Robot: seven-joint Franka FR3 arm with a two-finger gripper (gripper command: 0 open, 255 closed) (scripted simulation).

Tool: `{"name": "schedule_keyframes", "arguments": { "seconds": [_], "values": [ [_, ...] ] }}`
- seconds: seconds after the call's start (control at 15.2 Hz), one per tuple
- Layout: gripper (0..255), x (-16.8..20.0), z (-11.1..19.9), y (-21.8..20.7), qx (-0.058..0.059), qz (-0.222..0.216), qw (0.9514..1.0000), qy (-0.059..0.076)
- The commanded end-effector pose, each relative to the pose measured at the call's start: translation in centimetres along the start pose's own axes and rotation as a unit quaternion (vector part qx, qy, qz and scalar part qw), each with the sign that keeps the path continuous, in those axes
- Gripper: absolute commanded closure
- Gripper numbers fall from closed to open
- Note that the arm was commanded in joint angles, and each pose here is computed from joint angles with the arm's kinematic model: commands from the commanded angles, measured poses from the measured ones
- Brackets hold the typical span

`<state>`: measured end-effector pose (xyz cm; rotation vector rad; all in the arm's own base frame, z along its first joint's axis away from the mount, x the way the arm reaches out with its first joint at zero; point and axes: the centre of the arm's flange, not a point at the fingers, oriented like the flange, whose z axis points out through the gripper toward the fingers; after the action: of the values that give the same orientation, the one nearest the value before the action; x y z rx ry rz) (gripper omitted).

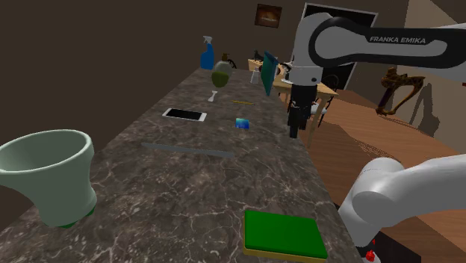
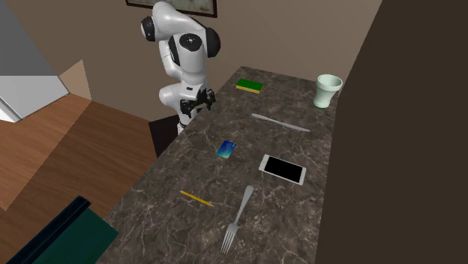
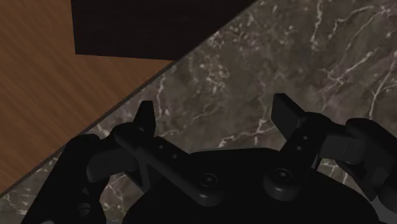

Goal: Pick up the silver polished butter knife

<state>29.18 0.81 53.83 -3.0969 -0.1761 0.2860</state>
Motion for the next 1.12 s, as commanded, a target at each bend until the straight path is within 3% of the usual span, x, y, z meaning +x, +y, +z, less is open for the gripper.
{"name": "schedule_keyframes", "arguments": {
  "seconds": [0.0,0.53,1.06],
  "values": [
    [0,0.0,0.0,0.0,0.000,0.000,1.0000,0.000],
    [0,7.1,-1.5,-8.2,-0.026,-0.088,0.9958,0.006],
    [0,12.6,-2.7,-17.5,-0.051,-0.175,0.9832,0.013]
  ]
}}
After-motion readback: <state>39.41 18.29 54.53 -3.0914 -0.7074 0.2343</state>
